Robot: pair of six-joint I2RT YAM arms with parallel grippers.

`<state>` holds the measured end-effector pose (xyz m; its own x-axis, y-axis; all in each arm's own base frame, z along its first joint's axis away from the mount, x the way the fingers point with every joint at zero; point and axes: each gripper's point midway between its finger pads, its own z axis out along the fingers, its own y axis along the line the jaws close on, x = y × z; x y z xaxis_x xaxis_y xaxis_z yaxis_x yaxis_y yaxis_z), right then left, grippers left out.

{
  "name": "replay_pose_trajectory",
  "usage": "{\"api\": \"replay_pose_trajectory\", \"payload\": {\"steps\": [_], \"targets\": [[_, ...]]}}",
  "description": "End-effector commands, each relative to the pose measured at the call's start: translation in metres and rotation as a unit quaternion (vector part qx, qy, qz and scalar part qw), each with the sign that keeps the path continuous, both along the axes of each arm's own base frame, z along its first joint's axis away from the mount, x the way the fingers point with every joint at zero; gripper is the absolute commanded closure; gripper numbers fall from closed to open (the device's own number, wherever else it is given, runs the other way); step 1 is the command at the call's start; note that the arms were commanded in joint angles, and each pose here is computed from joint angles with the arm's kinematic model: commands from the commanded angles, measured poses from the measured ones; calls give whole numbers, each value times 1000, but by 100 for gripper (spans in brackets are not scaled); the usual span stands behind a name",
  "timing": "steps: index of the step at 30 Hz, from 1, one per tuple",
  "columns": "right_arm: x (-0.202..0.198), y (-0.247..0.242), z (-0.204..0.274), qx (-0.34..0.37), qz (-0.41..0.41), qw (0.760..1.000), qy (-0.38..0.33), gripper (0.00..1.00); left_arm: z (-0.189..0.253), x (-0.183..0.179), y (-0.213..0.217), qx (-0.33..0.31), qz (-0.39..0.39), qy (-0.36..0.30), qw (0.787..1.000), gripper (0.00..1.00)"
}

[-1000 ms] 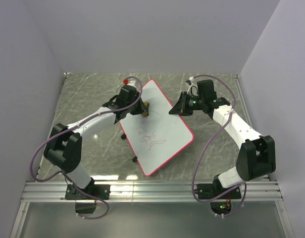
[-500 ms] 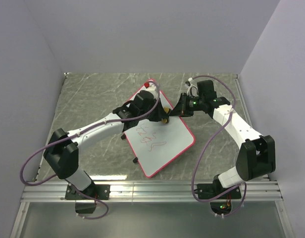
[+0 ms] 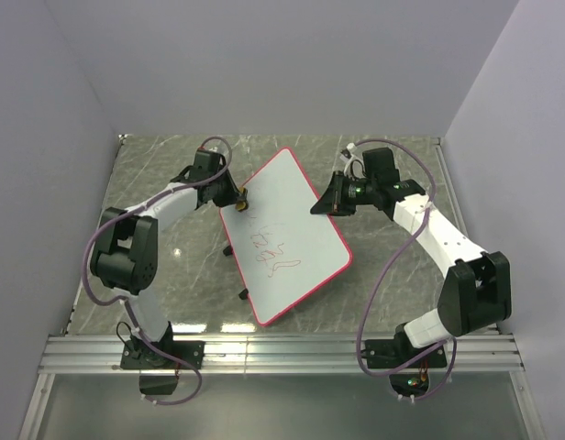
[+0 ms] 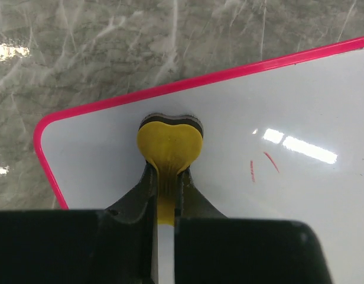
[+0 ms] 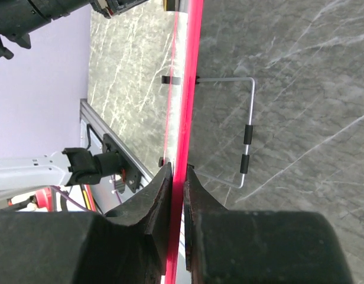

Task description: Erase the whiteboard

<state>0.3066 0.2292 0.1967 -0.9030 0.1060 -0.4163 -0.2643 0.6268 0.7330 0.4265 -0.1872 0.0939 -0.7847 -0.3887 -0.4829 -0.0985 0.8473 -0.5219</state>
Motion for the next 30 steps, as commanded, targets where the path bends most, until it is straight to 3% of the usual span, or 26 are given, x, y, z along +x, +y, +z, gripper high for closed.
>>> {"api": "replay_pose_trajectory", "payload": {"steps": [1, 8, 15, 24, 30], "targets": [[-15, 11, 6, -3, 47, 999, -23, 100, -30, -29, -6, 17, -38, 55, 998, 100], [-11, 15, 7, -1, 51, 998, -26, 100, -6, -29, -14, -4, -49, 31, 998, 100], [-12, 18, 1, -3, 57, 998, -19, 100, 54, 3, -55, 6, -103, -22, 994, 100], [-9, 19, 2, -6, 58, 998, -23, 100, 37, -5, -72, -4, -108, 8, 994, 100], [-11, 17, 2, -9, 57, 998, -25, 100, 9, -9, -26, 9, -45, 52, 998, 100]]}}
